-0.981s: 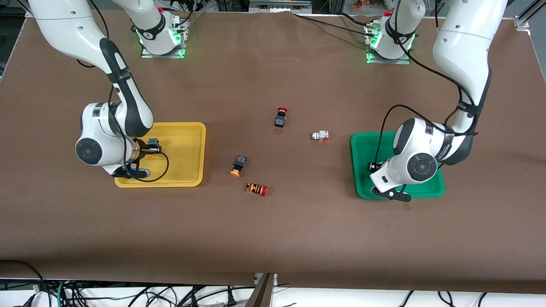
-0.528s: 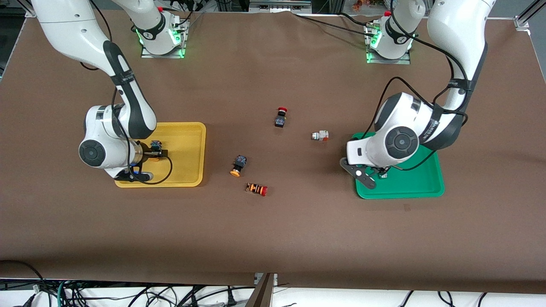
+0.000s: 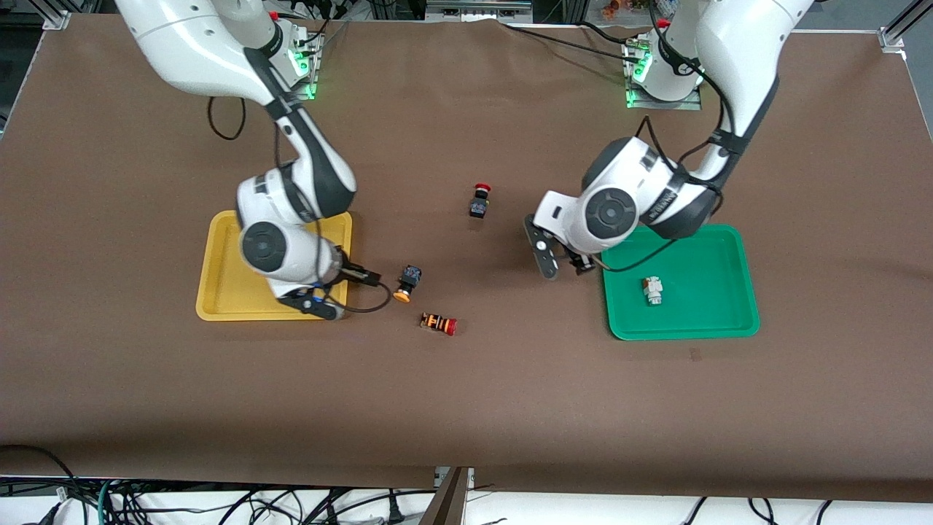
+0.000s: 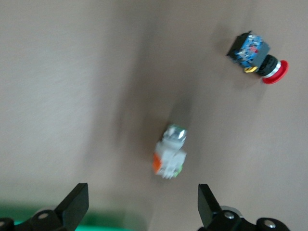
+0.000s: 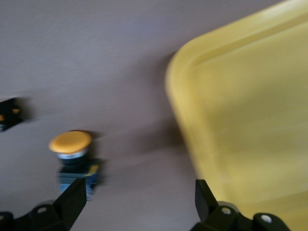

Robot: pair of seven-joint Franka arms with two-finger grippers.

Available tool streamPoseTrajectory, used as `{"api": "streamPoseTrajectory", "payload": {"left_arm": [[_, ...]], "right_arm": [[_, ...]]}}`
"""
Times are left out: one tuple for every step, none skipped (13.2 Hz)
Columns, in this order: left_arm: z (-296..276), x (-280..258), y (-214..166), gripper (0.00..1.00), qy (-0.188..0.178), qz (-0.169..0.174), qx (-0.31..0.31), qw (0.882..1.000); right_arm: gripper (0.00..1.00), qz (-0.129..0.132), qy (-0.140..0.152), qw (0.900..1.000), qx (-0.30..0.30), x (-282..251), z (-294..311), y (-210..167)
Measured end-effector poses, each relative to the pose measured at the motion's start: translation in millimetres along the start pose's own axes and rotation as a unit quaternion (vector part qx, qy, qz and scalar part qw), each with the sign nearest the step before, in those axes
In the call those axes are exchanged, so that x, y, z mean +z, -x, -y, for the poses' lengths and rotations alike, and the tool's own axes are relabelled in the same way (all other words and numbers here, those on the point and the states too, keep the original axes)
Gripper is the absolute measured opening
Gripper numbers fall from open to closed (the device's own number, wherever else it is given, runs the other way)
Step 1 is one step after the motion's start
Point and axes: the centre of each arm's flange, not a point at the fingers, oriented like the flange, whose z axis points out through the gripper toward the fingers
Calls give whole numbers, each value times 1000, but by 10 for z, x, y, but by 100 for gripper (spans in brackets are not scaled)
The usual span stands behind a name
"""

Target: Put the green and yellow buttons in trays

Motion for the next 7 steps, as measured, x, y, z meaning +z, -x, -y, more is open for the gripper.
{"api": "streamPoseTrajectory", "payload": {"left_arm": [[-101, 167, -3, 100, -7, -11, 9, 1000], [-179, 328, 17, 100, -13, -21, 15, 1000], [-230, 456, 44, 100, -16, -29, 20, 999], [-269, 550, 67, 100, -18, -33, 24, 999], [-298, 613, 86, 100, -18, -34, 27, 999], [-317, 655, 102, 100, -17, -33, 29, 999], [-332, 694, 115, 100, -15, -31, 30, 999]], "right_arm": [[100, -5, -10, 1000, 17, 89, 129, 50], [100, -9, -17, 999, 31, 163, 233, 82], [100, -10, -21, 999, 40, 219, 310, 105], [100, -10, -25, 999, 44, 255, 369, 123], [100, -11, -27, 998, 47, 276, 409, 130], [100, -13, -31, 998, 53, 286, 435, 128], [100, -15, -35, 998, 58, 303, 458, 132]]}}
